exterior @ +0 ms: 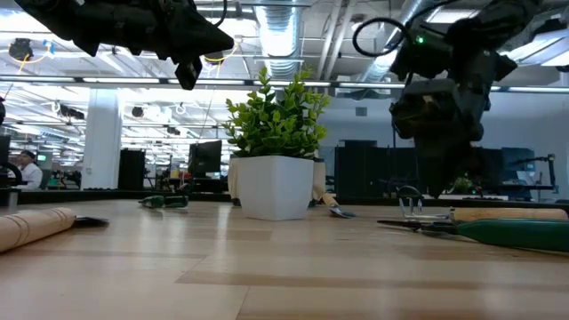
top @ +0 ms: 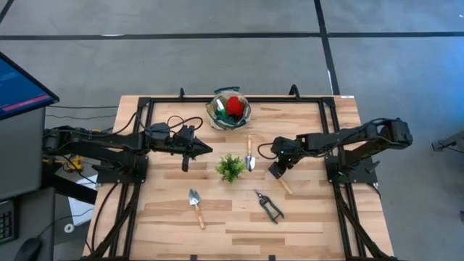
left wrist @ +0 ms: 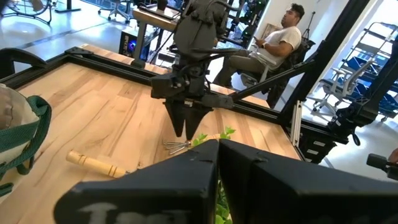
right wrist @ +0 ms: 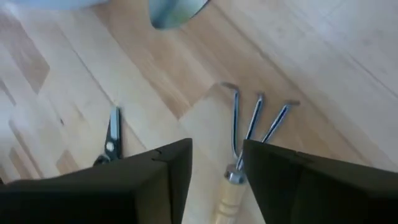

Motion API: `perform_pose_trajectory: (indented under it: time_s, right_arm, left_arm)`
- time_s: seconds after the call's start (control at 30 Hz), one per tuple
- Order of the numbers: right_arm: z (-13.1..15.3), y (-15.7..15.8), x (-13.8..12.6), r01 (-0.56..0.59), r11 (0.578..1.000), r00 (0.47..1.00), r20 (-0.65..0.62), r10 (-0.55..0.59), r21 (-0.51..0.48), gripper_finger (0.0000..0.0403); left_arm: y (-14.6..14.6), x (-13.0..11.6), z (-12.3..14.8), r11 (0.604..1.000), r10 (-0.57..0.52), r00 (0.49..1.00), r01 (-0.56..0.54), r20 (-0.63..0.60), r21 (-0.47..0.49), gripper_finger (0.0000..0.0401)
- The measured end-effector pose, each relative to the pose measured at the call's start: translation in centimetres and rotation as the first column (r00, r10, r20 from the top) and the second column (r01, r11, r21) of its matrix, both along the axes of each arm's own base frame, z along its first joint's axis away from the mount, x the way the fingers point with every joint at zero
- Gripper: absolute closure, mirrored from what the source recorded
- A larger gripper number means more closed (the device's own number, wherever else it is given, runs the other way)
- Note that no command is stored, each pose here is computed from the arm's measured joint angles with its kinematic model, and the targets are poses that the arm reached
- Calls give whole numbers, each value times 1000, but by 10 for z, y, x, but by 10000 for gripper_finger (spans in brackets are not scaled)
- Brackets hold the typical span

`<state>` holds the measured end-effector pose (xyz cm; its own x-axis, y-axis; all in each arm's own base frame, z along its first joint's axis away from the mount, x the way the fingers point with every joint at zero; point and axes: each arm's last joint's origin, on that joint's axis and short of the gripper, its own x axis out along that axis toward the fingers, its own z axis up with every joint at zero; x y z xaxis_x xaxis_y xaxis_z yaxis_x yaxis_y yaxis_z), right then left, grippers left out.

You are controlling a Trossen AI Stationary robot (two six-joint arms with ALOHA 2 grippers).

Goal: Pick & Place Garden tools in Gardening bag
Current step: Put the brown hand rake into the brown gardening bag

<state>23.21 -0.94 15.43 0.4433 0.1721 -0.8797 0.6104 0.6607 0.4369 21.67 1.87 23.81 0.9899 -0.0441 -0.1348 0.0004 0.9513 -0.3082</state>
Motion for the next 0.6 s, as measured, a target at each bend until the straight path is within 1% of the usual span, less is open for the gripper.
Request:
perform_pose_trajectory:
  time_s: [0.1, 0.3, 0.6]
  right_arm:
    - [4, 3, 0, -4, 1000, 999, -35, 4, -4, 263]
    - [2, 11, -8, 28, 1000, 989, -145, -28, -3, 264]
    - [2, 29, -9, 58, 998, 985, -159, -61, -27, 281]
  left_arm:
    - [0, 0, 0, 1000, 0, 1000, 0, 0, 0, 399]
    - [0, 0, 0, 1000, 0, 1000, 0, 0, 0, 399]
    - [0, 0, 0, 1000, -1, 1000, 1, -1, 0, 399]
